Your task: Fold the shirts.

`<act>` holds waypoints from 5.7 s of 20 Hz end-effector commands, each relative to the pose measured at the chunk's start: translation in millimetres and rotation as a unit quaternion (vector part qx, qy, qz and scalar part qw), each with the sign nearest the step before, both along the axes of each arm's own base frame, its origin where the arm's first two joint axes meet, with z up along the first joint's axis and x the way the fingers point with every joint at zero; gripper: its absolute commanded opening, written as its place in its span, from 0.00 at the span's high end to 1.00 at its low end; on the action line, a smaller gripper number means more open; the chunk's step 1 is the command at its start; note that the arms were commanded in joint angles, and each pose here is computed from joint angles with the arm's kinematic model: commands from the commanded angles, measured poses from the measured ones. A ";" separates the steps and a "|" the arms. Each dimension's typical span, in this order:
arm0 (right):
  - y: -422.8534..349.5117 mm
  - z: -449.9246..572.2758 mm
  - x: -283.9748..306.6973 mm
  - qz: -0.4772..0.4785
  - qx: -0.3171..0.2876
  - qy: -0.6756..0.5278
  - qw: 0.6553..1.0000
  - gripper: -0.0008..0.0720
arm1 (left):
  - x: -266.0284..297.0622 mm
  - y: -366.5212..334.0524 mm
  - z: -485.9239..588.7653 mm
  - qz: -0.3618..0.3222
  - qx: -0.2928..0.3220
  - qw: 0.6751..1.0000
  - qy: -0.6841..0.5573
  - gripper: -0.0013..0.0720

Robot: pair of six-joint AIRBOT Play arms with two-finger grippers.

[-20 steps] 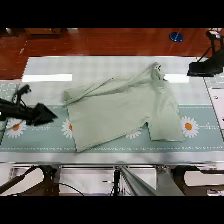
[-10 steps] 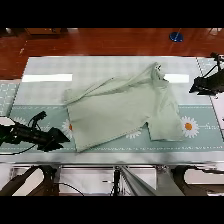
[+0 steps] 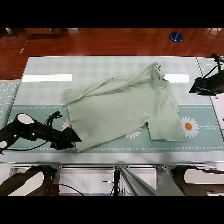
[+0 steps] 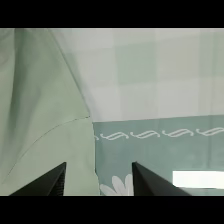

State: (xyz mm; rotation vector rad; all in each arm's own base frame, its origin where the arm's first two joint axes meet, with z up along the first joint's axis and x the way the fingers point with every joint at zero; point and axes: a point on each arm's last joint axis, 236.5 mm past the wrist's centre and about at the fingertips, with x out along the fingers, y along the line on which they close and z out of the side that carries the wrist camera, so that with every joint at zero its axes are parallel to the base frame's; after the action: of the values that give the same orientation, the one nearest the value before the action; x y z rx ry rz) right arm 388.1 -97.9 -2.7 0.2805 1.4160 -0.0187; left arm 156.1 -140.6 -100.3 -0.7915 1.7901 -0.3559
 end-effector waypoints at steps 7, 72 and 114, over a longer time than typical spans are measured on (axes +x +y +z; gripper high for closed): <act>-2.1 -0.2 -1.7 0.002 -0.004 0.003 1.000 0.32 | -6.9 -22.8 -30.7 -0.027 -0.016 0.999 0.027 0.93; 95.3 385.8 -173.6 0.003 -0.081 -0.399 0.914 0.96 | 3.6 58.7 478.6 0.015 0.219 0.727 -0.651 0.96; 72.0 -17.4 135.2 0.105 -0.047 -0.095 0.989 0.95 | 345.1 81.3 121.9 0.075 0.012 0.882 -0.464 0.96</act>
State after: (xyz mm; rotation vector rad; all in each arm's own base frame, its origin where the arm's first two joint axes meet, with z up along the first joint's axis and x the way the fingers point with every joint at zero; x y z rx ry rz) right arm 557.1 -18.2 -9.2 0.0980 1.0966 0.1216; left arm 520.9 -53.6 4.8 -0.4817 0.7530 -0.3976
